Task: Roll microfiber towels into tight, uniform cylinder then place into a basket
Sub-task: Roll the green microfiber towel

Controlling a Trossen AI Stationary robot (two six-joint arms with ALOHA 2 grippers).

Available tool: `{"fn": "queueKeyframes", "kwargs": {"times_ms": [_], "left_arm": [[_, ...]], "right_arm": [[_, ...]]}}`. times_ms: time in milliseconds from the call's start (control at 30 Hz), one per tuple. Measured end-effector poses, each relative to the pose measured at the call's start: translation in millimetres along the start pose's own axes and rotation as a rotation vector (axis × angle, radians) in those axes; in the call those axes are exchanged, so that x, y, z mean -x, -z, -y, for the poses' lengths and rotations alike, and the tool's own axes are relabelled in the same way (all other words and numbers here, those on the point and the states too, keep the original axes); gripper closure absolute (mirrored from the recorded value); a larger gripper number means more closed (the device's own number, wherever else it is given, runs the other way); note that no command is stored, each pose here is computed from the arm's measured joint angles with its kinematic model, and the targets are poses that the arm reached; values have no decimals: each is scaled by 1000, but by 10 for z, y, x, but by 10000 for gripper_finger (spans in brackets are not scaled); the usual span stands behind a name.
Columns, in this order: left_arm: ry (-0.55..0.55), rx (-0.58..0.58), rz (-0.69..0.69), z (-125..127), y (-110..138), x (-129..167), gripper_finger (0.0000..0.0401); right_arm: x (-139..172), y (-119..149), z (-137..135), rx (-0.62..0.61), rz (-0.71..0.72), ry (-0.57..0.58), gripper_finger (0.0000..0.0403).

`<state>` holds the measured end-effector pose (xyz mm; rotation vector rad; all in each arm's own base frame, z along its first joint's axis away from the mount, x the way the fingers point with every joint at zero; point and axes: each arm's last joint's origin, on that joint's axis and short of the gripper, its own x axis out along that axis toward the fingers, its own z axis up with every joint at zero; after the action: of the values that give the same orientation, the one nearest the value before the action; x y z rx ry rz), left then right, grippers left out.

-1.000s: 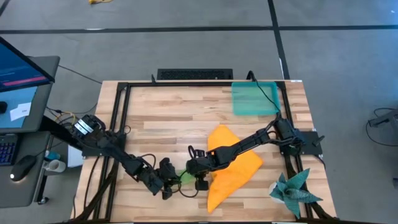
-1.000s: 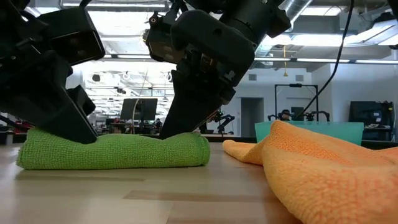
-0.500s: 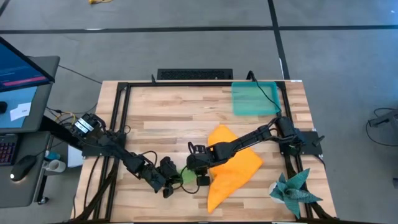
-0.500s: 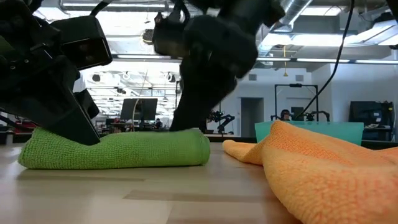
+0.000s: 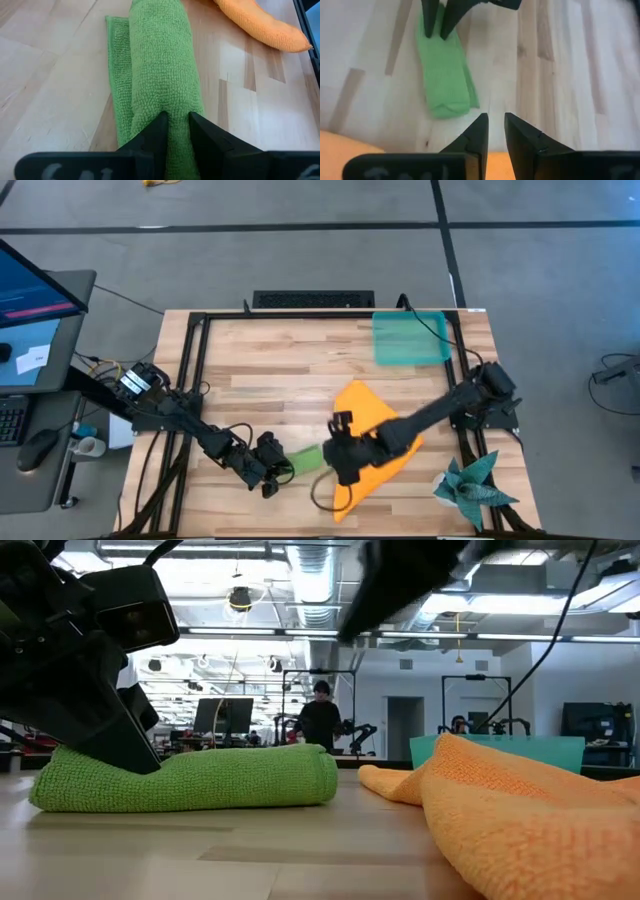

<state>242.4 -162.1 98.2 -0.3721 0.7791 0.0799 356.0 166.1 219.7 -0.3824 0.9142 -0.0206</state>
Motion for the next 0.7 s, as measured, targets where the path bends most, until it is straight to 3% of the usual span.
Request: {"fn": "queueKeyframes", "kwargs": {"times_ms": [200,367,533,700], "left_arm": [[-3,11,3,-1,0,-1,328],[-6,33,4,-4,2,-1,328],[-8,35,6,-5,1,-1,328],[-8,35,7,-5,1,-1,328]], "right_arm": [[-155,161,-422,88,67,68,317],[-362,152,-589,192,123,62,317],[-501,132,-581,194,128,26,304],[-568,109,-460,147,117,-23,257]]}}
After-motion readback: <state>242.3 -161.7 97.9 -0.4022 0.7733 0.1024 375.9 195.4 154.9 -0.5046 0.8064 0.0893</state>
